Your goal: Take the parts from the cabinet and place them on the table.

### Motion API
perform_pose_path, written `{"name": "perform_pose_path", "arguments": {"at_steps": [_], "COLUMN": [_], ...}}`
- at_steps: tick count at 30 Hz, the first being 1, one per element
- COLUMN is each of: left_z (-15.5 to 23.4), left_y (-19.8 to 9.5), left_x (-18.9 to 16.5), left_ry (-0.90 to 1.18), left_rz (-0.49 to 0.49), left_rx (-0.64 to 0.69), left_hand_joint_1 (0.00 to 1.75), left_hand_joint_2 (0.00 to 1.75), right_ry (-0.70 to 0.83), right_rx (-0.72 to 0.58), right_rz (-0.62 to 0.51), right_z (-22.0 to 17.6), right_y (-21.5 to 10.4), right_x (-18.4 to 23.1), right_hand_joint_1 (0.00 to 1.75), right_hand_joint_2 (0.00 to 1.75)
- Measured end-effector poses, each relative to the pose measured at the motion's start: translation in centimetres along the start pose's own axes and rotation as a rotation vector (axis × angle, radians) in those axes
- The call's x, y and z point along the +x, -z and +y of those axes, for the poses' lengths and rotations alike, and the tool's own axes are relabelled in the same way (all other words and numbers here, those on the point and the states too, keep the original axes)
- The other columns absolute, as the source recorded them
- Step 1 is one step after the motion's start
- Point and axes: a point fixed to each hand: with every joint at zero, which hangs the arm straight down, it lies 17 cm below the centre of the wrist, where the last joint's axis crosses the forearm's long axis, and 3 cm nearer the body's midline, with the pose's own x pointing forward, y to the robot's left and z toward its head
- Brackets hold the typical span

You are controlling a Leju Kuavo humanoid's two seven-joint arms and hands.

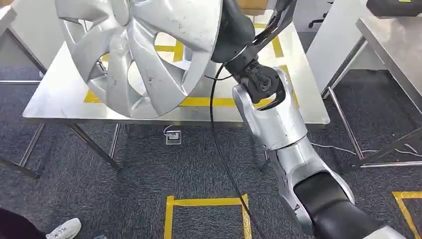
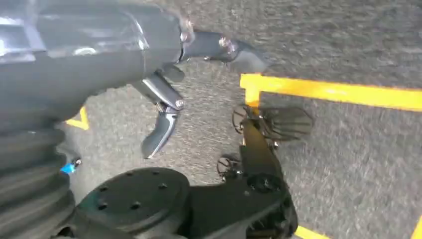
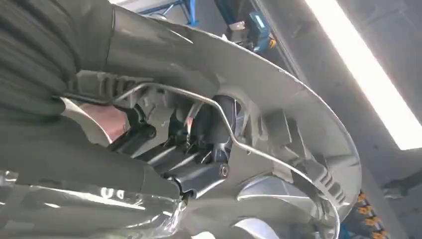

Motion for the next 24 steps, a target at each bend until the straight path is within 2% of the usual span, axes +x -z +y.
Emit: {"name": "perform_pose_path", "arguments": {"at_steps": [9,18,24], "left_z": [0.3,-1.2,0.1], "left_y": [-0.1,0.0,-0.1], "left_x": [-1.0,0.2,-0.2], "left_ry": [-0.006,-0.010,-0.004], "left_rz": [0.014,-0.005,0.005], "left_rx": [0.002,-0.023,-0.006], "left_hand_joint_1": [0.00,0.00,0.00], "left_hand_joint_2": [1.75,1.75,1.75], "right_ry": [0.019,-0.004,0.000], "right_rx": [-0.039,0.004,0.011], "right_rz": [0.009,0.003,0.009], "right_z": [-1.6,0.0,0.2], "right_y": [-1.0,0.3,0.6], "right_x": [-0.9,-0.2,-0.6], "right_hand_joint_1": [1.75,1.75,1.75], "right_hand_joint_2": [1.75,1.75,1.75]}}
